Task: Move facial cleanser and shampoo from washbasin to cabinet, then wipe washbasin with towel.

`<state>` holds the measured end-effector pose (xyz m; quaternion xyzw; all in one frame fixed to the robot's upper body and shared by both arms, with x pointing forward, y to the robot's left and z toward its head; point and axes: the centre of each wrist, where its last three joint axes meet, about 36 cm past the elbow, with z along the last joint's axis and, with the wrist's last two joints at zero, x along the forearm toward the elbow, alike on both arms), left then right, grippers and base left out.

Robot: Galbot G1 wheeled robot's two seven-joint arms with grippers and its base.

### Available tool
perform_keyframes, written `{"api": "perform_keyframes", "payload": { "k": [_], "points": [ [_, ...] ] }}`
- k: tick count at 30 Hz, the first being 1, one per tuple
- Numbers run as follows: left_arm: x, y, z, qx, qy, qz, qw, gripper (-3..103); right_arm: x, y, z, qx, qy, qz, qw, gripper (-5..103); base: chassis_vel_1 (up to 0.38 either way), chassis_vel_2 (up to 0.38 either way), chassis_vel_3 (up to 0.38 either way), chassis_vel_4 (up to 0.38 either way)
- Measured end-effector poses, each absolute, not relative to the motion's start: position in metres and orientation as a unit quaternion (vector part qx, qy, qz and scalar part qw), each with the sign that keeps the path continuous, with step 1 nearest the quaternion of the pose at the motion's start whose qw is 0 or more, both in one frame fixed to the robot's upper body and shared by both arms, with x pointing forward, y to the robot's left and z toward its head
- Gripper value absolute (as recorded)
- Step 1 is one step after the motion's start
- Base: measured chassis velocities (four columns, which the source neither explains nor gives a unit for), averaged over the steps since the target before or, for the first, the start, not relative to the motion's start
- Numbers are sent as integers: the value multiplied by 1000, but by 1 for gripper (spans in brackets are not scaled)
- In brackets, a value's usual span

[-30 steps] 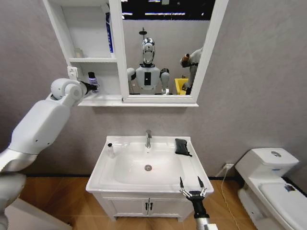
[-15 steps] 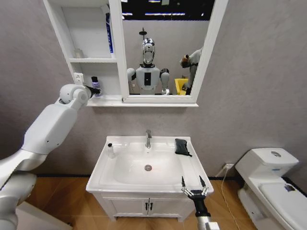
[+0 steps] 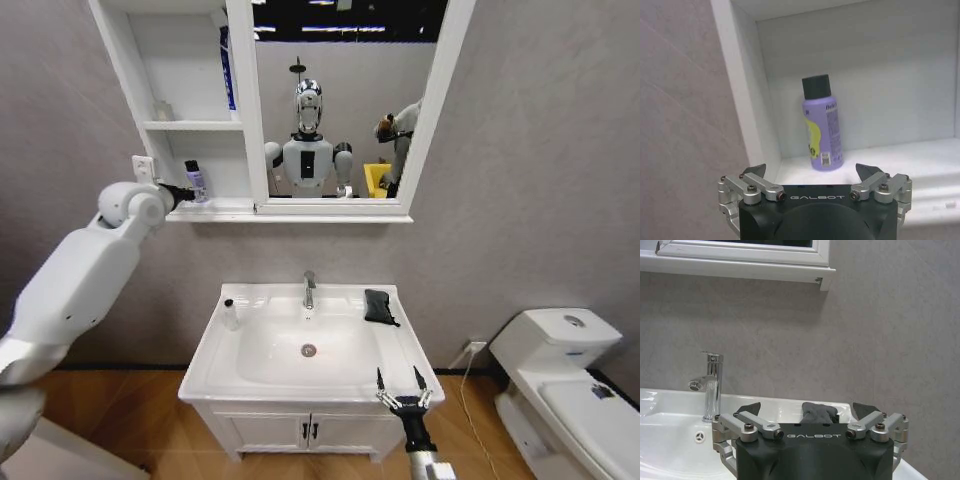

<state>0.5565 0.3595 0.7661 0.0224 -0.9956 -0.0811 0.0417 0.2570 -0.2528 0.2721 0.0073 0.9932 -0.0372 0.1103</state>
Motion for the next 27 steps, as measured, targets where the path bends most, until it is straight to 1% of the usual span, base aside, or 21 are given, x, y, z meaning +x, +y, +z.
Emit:
{"api": "perform_keyframes", "payload": {
  "k": [3, 4, 5, 6, 7, 8, 9, 10, 11, 12, 13, 16, 17, 20, 21, 24, 25, 27],
  "points": [
    [503, 355, 752, -15, -995, -99, 15, 100, 258, -250, 273, 4, 993, -38, 110, 100, 0, 0, 0, 0],
    [503, 355, 752, -15, -995, -99, 15, 100, 258, -250, 273, 4, 993, -38, 110, 100, 0, 0, 0, 0],
    [485, 355, 745, -25, -995, -101, 8, 100, 258, -248, 274, 2, 993, -38, 110, 100, 0, 0, 0, 0],
    [473, 356, 737, -29, -994, -102, 11, 100, 258, -246, 275, 0, 993, -37, 110, 100, 0, 0, 0, 0],
    [473, 356, 737, -29, -994, -102, 11, 100, 258, -246, 275, 0, 993, -37, 110, 100, 0, 0, 0, 0],
    [456, 357, 721, -31, -994, -102, 17, 100, 259, -243, 276, -2, 993, -37, 111, 100, 0, 0, 0, 0],
    [456, 357, 721, -31, -994, -102, 17, 100, 259, -243, 276, -2, 993, -37, 111, 100, 0, 0, 0, 0],
    [444, 357, 705, -32, -994, -103, 26, 100, 259, -241, 278, -4, 993, -37, 112, 100, 0, 0, 0, 0],
    [433, 355, 676, -35, -993, -105, 46, 100, 257, -239, 279, -4, 993, -36, 113, 100, 0, 0, 0, 0],
    [430, 353, 657, -38, -992, -105, 57, 100, 254, -240, 280, -2, 993, -36, 112, 100, 0, 0, 0, 0],
    [430, 353, 657, -38, -992, -105, 57, 100, 254, -240, 280, -2, 993, -36, 112, 100, 0, 0, 0, 0],
    [416, 343, 594, -40, -991, -96, 82, 100, 247, -243, 280, 5, 993, -38, 110, 100, 0, 0, 0, 0],
    [416, 343, 594, -40, -991, -96, 82, 100, 247, -243, 280, 5, 993, -38, 110, 100, 0, 0, 0, 0],
    [408, 332, 547, -36, -991, -83, 97, 100, 246, -245, 281, 7, 993, -38, 112, 100, 0, 0, 0, 0],
    [408, 332, 547, -36, -991, -83, 97, 100, 246, -245, 281, 7, 993, -38, 112, 100, 0, 0, 0, 0],
    [409, 323, 497, -23, -991, -74, 108, 100, 245, -246, 281, 10, 993, -36, 114, 100, 0, 0, 0, 0],
    [409, 323, 497, -23, -991, -74, 108, 100, 245, -246, 281, 10, 993, -36, 114, 100, 0, 0, 0, 0],
    [410, 320, 472, -19, -990, -70, 120, 100, 243, -247, 280, 11, 993, -36, 112, 100, 0, 0, 0, 0]
  ]
}}
